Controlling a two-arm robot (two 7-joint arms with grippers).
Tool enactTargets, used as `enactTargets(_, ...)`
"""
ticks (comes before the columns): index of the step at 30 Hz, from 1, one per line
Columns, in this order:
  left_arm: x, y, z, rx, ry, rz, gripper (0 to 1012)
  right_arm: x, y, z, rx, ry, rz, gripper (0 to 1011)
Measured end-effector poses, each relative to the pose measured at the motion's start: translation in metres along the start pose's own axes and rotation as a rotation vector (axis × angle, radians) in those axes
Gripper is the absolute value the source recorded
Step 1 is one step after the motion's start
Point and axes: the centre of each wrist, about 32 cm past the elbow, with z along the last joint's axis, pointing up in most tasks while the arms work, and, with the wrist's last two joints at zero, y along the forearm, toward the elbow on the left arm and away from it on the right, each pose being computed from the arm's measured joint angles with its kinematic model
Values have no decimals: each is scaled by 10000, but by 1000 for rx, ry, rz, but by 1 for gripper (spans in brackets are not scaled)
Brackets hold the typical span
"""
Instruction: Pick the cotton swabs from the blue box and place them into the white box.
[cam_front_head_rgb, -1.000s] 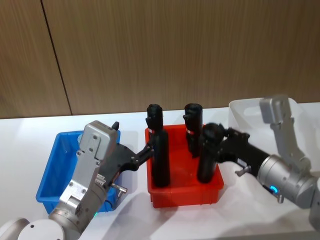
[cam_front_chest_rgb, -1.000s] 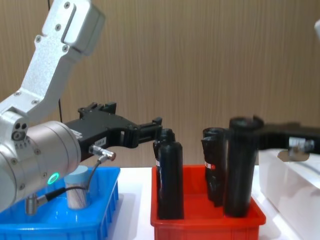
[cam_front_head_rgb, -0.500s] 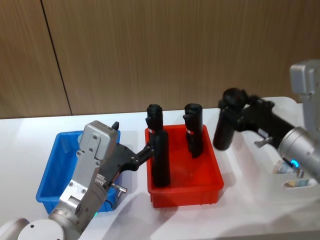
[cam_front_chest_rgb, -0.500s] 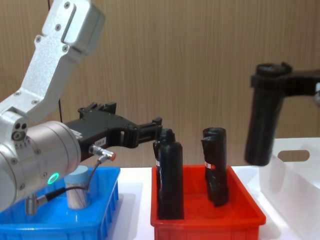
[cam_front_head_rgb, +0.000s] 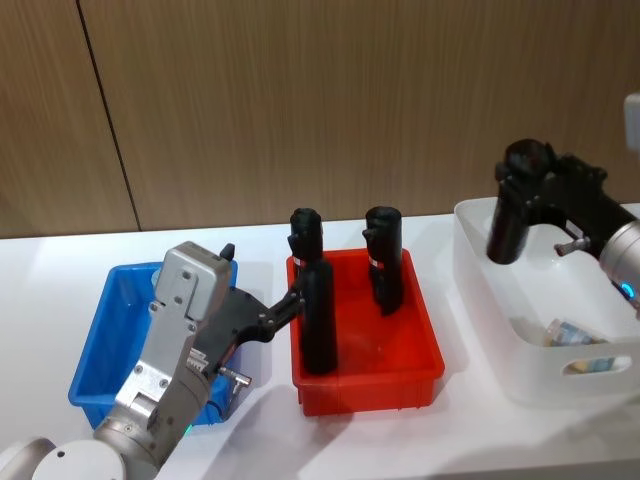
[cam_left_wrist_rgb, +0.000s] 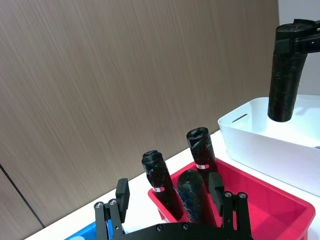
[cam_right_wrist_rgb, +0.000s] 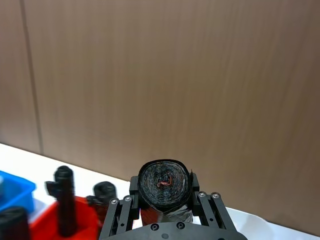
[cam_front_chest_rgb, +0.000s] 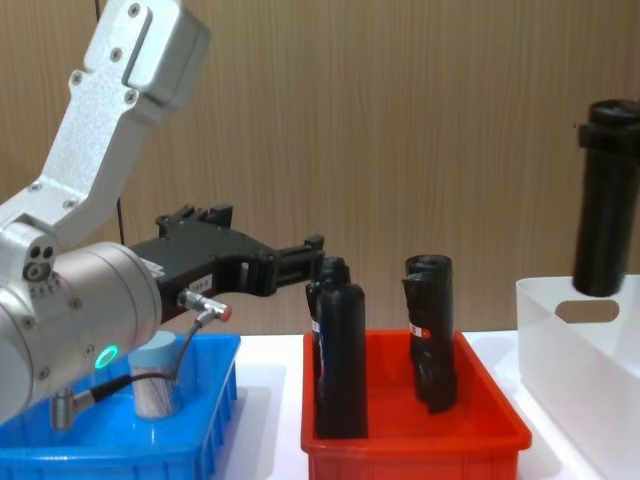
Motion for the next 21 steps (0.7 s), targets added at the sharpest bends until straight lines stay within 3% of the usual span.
enactTargets(9,0,0,0,0,0,0,1004,159,111,-153,-44,-18,-69,542)
enactTargets(19,0,0,0,0,0,0,1004,274,257,-458,-99,-3,-128,544)
enactTargets(21,0,0,0,0,0,0,1004,289,281,-515,-107,2,-136,590)
